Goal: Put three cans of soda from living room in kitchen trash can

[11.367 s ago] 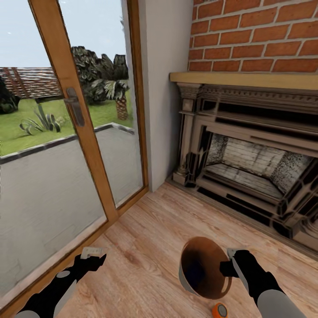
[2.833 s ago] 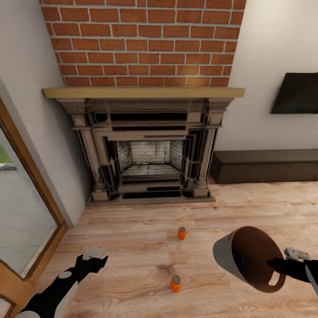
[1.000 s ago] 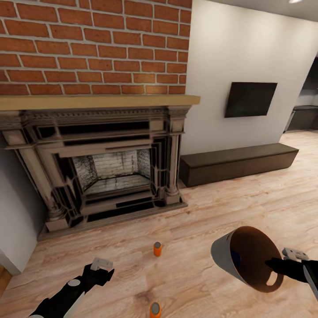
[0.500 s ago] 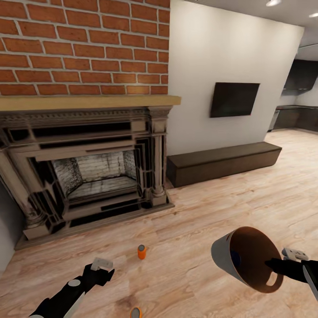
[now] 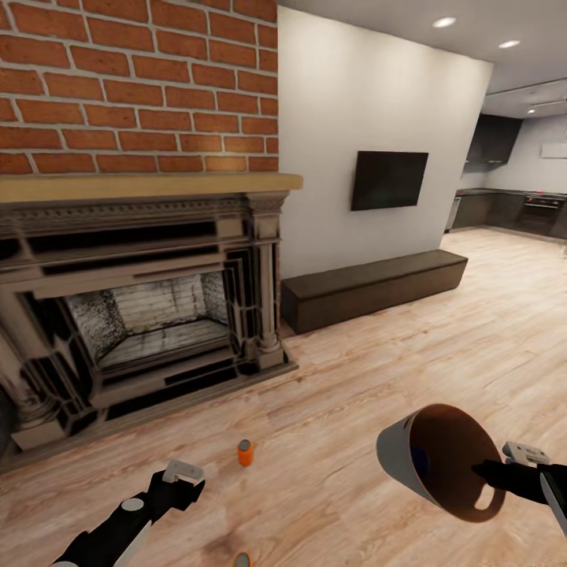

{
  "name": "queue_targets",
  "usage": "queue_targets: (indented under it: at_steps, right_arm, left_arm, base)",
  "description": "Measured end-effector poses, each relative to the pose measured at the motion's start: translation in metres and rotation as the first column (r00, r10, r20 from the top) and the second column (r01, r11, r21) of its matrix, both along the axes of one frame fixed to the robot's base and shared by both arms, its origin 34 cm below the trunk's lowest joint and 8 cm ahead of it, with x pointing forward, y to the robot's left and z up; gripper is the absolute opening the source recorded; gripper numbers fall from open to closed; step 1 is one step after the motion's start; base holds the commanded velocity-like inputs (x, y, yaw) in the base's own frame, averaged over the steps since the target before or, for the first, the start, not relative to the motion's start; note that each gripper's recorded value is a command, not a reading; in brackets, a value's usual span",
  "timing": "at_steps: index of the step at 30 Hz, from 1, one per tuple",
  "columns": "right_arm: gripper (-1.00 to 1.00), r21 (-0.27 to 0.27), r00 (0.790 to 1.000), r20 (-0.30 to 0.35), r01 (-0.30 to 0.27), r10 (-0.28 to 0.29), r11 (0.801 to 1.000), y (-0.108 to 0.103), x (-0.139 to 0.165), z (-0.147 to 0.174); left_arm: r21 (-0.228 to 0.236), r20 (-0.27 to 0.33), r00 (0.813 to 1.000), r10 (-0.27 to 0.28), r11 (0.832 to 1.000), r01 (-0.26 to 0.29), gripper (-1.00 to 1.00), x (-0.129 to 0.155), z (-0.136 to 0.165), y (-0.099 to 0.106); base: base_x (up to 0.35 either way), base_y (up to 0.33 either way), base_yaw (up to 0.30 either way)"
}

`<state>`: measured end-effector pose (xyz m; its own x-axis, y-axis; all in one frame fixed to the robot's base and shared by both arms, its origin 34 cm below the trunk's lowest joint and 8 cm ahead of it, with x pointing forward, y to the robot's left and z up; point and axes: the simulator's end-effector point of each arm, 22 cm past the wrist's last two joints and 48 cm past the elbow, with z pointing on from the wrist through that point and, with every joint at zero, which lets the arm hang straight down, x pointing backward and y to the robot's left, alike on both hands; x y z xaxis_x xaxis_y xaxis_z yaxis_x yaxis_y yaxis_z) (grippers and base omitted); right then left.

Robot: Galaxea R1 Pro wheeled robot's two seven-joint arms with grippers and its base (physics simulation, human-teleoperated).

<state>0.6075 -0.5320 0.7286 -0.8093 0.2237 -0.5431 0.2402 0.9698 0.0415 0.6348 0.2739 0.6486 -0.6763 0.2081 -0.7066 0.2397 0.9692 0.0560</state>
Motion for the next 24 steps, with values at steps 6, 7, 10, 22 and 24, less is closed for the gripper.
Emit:
queue_targets:
  at_steps: [6, 7, 10, 22, 24]
  right_arm:
    - [-1.00, 0.003, 1.000, 0.002, 0.001, -0.001, 1.000, 0.000, 0.000, 0.000]
    - [-1.00, 0.004, 1.000, 0.002, 0.002, -0.002, 1.000, 0.001, 0.000, 0.000]
    - [-1.00, 0.001, 1.000, 0.001, 0.000, 0.000, 1.000, 0.000, 0.000, 0.000]
    - [-1.00, 0.012, 1.000, 0.000, -0.005, 0.005, 1.000, 0.009, 0.001, -0.003]
    - [-1.00, 0.012, 1.000, -0.001, -0.008, 0.008, 1.000, 0.009, 0.001, -0.003]
  left_arm:
    - [0.002, -0.001, 1.000, 0.000, 1.000, 0.000, 1.00, 0.000, 0.000, 0.000]
    - [0.002, 0.002, 1.000, 0.001, 1.000, -0.001, 1.00, 0.000, 0.000, 0.000]
    - [0.003, 0.003, 1.000, 0.002, 1.000, -0.002, 1.00, 0.001, 0.001, 0.001]
    - [-0.035, -0.070, 0.998, -0.006, 0.999, 0.004, 1.00, -0.006, -0.008, -0.036]
    - [-0.042, -0.124, 0.992, -0.006, 0.999, 0.001, 1.00, -0.005, -0.008, -0.048]
  base:
    - [-0.001, 0.167, -0.014]
    - [0.000, 0.034, -0.003]
    - [0.000, 0.018, -0.001]
    - [0.004, 0.002, 0.000]
    - [0.059, 0.000, 0.000]
